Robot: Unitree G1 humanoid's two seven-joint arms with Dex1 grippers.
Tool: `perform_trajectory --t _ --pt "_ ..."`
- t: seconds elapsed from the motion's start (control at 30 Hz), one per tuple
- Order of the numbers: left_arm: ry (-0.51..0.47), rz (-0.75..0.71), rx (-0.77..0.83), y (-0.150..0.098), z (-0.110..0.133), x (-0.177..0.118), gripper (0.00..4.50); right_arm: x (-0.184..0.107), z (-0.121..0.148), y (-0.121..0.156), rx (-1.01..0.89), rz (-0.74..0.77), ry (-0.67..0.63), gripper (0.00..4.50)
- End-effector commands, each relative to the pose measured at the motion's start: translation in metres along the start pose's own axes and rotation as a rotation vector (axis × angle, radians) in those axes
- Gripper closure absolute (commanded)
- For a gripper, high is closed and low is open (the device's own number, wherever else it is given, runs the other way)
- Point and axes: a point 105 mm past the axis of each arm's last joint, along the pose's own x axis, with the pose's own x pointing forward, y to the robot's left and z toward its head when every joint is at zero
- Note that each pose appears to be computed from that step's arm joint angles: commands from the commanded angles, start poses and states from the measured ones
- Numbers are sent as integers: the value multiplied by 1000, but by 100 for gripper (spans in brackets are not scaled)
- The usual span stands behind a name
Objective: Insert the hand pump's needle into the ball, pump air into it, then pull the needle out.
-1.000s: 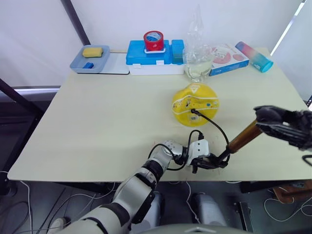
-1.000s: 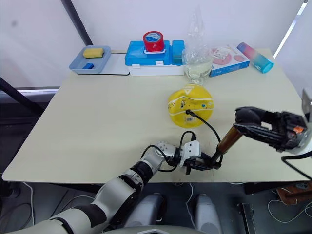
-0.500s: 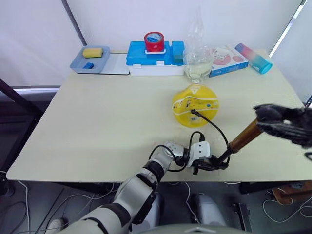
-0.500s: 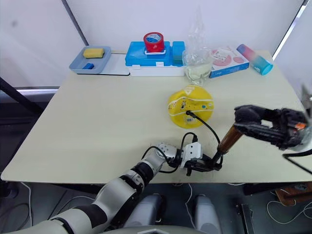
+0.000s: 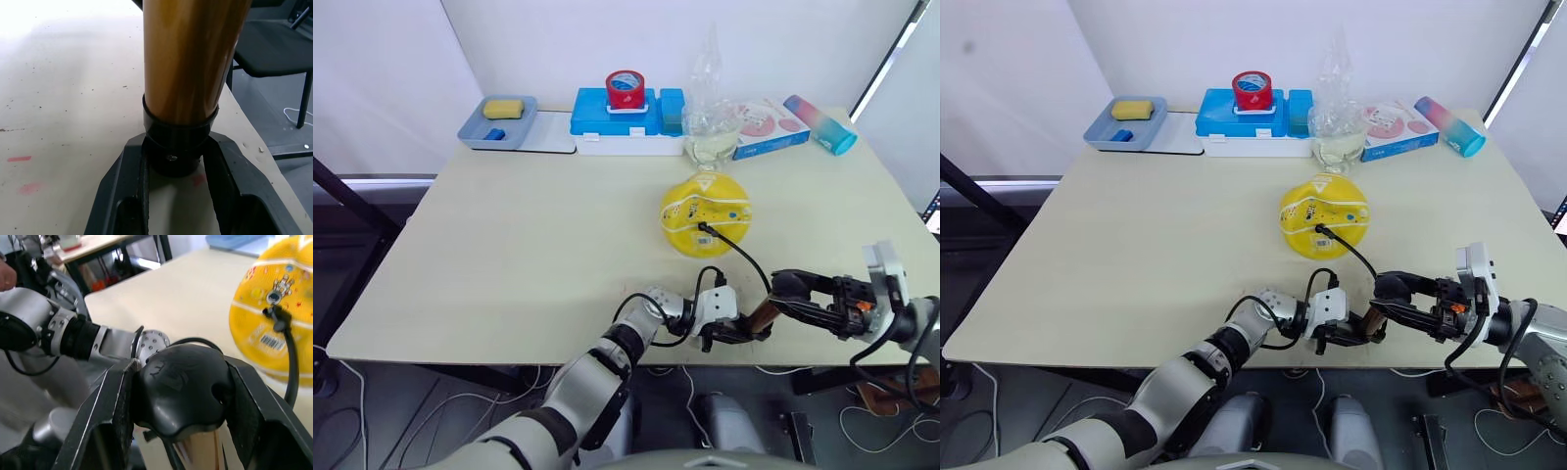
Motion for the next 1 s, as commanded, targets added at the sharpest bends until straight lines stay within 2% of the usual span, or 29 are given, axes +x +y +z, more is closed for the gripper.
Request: perform_trajectory --t 0.03,0.13,0.23,0.43,0.7,0.83,1.0 --pt "77 -41 -11 -6 -12 2 340 -12 12 -11 -29 -78 -14 255" --pt "77 -36 -6 -4 -9 4 340 -21 33 -13 -77 -78 -31 255" --pt "72 -25 -6 -1 -5 8 340 -30 66 -12 -111 -68 -64 255" --pt "74 -33 -5 -5 0 18 340 -48 84 -12 -156 -82 -39 255" --pt "80 -59 -18 -13 3 30 340 -60 133 3 -130 -51 -65 255" --pt "71 -79 -12 -17 6 35 340 -59 135 7 -96 -39 -45 255" --pt "60 -76 -27 -19 6 37 340 -48 99 1 -39 -65 27 255"
